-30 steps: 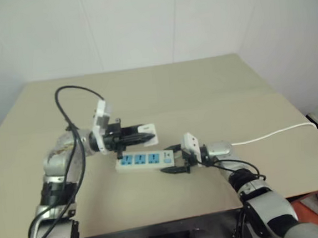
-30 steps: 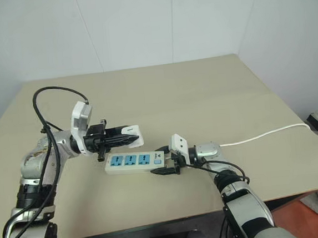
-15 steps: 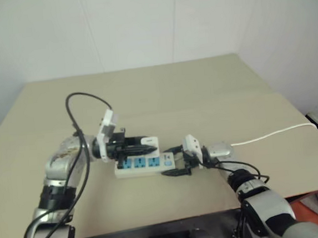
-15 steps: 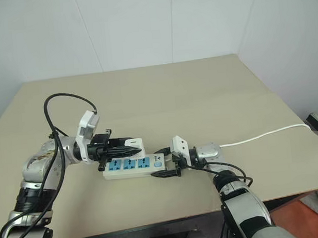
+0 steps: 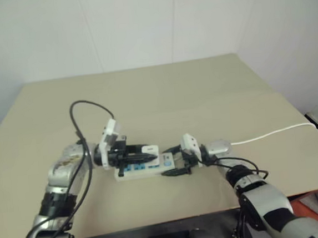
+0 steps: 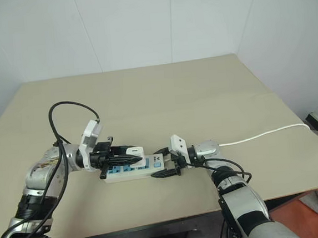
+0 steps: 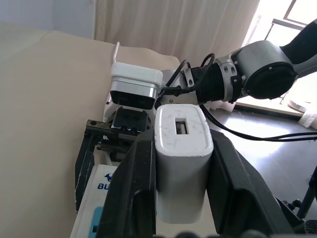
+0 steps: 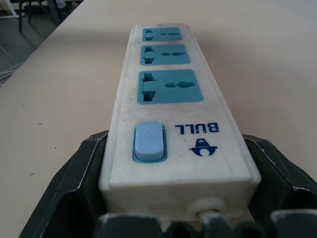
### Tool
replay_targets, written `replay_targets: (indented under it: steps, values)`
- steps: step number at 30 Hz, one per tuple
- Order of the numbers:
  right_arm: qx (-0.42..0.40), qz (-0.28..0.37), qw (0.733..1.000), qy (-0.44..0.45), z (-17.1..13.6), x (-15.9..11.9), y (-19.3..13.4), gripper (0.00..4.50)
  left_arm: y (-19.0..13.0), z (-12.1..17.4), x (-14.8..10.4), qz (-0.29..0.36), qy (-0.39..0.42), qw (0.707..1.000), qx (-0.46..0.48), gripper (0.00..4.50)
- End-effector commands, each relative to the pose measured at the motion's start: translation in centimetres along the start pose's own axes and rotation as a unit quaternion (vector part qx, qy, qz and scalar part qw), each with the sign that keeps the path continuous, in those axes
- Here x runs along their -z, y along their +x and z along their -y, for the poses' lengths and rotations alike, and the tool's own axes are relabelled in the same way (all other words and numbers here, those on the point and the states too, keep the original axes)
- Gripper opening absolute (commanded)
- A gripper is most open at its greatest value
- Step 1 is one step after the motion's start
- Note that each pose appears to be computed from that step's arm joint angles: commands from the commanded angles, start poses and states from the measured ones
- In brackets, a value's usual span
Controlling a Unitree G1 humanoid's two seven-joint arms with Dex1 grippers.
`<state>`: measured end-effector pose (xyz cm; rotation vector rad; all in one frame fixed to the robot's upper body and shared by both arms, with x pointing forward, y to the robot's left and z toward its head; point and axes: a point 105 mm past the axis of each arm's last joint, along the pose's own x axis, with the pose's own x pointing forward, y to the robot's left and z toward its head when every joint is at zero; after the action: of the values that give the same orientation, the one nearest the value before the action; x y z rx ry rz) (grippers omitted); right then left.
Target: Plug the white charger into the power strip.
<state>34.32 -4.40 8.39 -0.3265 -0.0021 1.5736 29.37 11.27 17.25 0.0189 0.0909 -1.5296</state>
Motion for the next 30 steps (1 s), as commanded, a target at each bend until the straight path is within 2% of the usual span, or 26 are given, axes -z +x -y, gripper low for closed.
replay_targets:
  steps: [1, 9, 14, 23, 30]
  values:
    - [-0.013, 0.009, 1.000, -0.017, 0.1, -0.9, 0.4, 3.44, 0.2, 0.4, -0.8, 0.007, 0.027, 1.000, 0.006, 1.00]
    - [-0.011, 0.005, 1.000, -0.016, 0.1, -0.8, 0.5, 3.44, 0.2, 0.2, -0.6, 0.007, 0.034, 0.999, -0.003, 1.00]
    - [-0.012, 0.002, 1.000, -0.013, 0.1, -0.6, 0.4, 3.44, 0.4, -0.2, 0.8, 0.004, 0.066, 0.998, -0.022, 1.00]
    - [-0.009, -0.001, 1.000, -0.008, 0.2, -0.6, 0.4, 3.44, 0.4, -1.1, 1.8, 0.009, 0.078, 0.997, -0.029, 1.00]
    - [-0.006, -0.003, 1.000, -0.003, 0.3, -0.5, 0.3, 3.44, 0.3, -1.5, 3.1, -0.017, 0.097, 0.995, -0.024, 1.00]
